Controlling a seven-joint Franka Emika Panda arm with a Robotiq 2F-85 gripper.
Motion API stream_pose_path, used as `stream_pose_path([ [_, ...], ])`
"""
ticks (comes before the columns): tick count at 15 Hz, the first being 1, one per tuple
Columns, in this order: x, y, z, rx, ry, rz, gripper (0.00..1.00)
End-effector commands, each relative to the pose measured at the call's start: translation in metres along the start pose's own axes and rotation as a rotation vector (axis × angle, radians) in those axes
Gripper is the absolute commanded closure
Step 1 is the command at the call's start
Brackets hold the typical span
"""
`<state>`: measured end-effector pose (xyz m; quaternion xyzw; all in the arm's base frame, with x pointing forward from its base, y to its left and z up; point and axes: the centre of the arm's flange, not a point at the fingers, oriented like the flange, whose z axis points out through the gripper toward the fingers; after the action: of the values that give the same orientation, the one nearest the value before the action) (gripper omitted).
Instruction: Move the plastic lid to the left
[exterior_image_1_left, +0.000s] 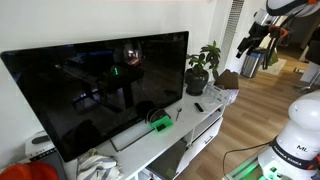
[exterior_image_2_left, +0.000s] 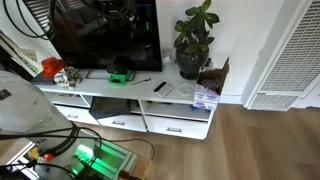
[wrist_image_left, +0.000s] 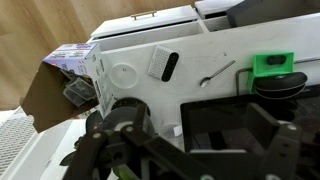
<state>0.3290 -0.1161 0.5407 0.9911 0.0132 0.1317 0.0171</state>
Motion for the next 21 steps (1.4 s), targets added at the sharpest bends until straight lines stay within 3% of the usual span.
stream_pose_path([
  [1,0.0,0.0,0.0,0.0,0.0,0.0,0.0],
  [3,0.006,0.003,0.008,0.0,0.015,0.014,0.0],
  [8,0.024,0.019,0.074,-0.05,0.043,0.088,0.0],
  [14,0.036,0.025,0.168,-0.025,-0.04,0.063,0.0],
  [21,0.059,0.048,0.253,-0.05,-0.123,0.083,0.0],
])
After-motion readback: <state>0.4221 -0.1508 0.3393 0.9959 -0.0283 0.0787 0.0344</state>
